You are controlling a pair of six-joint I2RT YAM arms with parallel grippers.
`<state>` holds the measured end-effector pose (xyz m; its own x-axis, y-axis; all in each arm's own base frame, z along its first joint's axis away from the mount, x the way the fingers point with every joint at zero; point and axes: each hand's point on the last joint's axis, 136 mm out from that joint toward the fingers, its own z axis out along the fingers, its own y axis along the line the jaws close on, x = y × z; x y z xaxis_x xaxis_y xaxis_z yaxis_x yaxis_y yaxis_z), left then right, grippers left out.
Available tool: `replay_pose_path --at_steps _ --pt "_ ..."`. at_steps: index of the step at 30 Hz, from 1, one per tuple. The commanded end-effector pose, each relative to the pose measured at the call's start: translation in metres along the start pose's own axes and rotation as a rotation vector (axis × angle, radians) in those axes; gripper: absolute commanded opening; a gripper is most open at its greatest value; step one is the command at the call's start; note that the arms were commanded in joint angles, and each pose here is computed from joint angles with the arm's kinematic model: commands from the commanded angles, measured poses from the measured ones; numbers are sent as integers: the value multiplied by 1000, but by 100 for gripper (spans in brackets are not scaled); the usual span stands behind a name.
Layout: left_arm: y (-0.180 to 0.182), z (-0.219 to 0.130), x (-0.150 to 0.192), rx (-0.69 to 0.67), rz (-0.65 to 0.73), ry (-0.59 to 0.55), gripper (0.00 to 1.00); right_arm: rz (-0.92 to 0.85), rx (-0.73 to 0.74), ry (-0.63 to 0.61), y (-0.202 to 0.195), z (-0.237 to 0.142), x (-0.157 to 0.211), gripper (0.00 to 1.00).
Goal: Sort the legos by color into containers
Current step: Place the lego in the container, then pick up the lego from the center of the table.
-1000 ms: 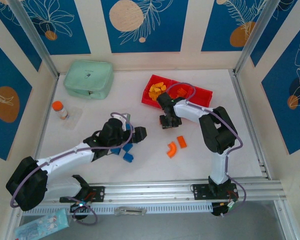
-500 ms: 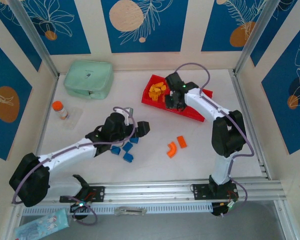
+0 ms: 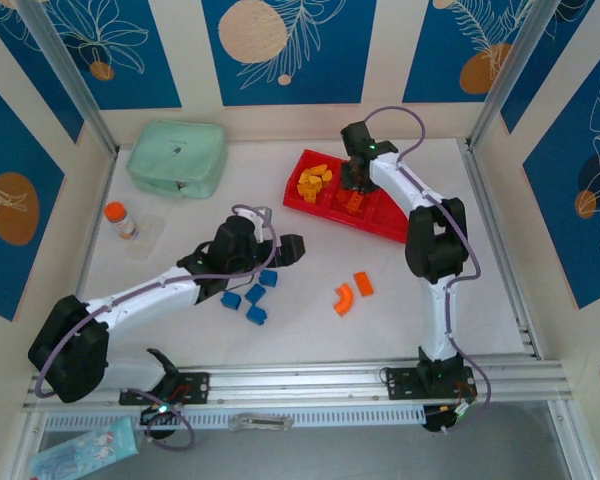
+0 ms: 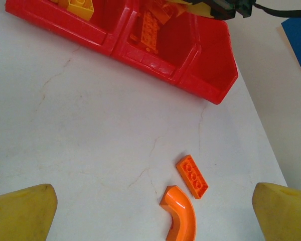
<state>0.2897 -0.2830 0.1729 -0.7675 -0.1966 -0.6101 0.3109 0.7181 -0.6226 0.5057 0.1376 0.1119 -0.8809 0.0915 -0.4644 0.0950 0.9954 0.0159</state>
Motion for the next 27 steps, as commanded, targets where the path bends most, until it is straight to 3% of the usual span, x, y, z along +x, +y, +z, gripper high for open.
replay_pose_path --at_steps 1,9,18,27 --pt "-10 -3 -13 31 20 -18 99 13 -26 -36 5 -23 -12 46" --pt "-14 -9 -9 50 19 -4 99 -23 -74 -85 21 -73 11 58" --pt "-11 -22 19 80 13 68 99 13 -183 -4 20 -99 97 66" --pt "-17 -21 53 116 35 138 99 -47 -102 183 0 -93 194 73"
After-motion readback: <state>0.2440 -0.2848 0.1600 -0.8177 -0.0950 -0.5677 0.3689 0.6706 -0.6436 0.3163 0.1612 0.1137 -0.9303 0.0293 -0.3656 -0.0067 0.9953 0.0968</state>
